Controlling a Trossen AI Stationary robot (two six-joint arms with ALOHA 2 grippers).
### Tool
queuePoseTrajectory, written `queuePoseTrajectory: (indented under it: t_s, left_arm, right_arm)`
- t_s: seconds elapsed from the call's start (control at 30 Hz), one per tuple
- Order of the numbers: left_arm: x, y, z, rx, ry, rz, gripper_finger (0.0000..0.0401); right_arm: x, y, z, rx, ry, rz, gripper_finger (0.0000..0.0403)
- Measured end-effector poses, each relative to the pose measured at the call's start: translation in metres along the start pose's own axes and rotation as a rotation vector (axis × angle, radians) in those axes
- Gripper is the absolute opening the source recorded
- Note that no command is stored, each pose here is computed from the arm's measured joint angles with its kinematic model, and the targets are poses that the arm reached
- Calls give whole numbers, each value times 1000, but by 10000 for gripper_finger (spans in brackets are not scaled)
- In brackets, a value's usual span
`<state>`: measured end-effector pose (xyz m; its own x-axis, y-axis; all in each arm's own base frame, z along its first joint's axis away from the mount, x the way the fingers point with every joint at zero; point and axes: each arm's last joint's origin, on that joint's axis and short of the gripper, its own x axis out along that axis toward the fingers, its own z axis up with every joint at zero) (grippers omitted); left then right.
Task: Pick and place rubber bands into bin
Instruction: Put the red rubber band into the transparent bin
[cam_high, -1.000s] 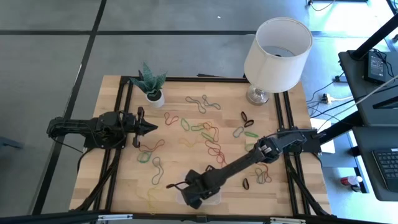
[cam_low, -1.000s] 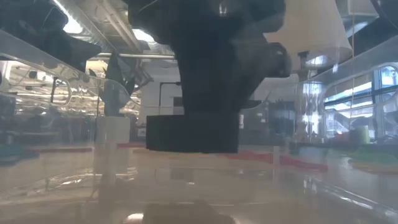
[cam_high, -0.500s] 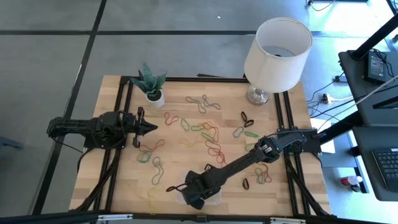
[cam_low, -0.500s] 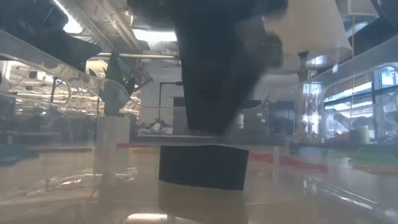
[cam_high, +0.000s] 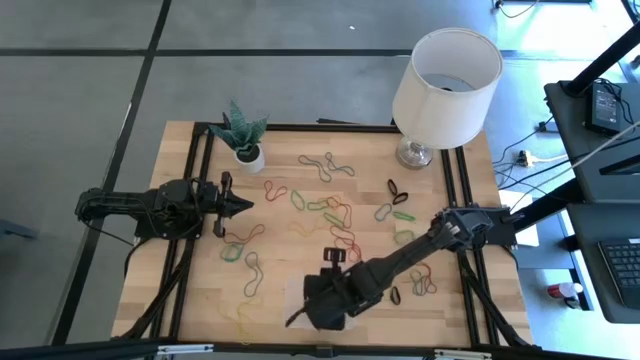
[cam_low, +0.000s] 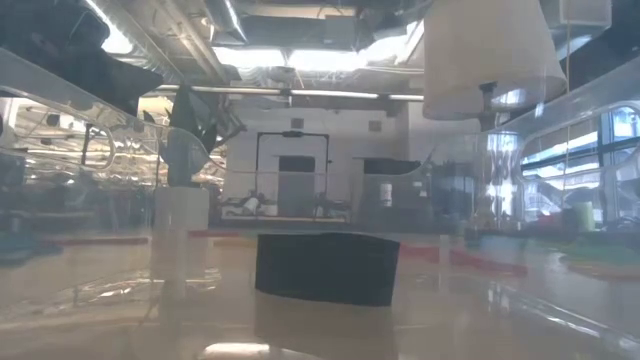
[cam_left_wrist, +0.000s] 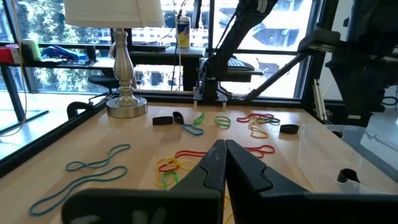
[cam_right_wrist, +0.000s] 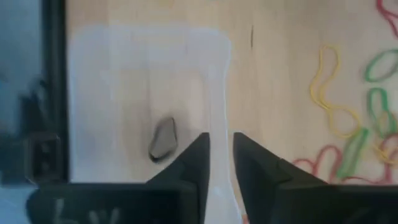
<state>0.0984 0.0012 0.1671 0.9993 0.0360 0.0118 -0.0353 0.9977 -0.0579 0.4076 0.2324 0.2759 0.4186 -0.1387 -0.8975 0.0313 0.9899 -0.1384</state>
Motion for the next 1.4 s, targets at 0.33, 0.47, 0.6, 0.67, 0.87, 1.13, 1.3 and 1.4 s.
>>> queuePoseTrajectory:
  t_s: [0.33,0.47,0.6,0.67,0.87,1.13,1.3,1.4]
  left_arm:
    - [0,0,0,0,1,0,4]
    - [0,0,0,0,1,0,4]
    - [0,0,0,0,-1,0,4]
    - [0,0,0,0,-1,0,4]
    - [0,0,0,0,-1,0,4]
    - [0,0,0,0,-1,0,4]
    - [0,0,0,0,-1,0,4]
    - [0,0,0,-3,-2,0,4]
  right_arm:
    - [-9,-23,-43,-87,16,-12,11]
    - [-8,-44,-82,-11,-95,54,4]
    - [-16,-71,-127,137,-166,100,11]
    - [-18,-84,-149,207,-188,120,12]
    - [-19,-114,-205,312,-233,152,3]
    - [-14,-129,-236,415,-220,162,24]
    - [-14,-129,-236,423,-222,163,27]
    - [-14,-129,-236,425,-222,163,20]
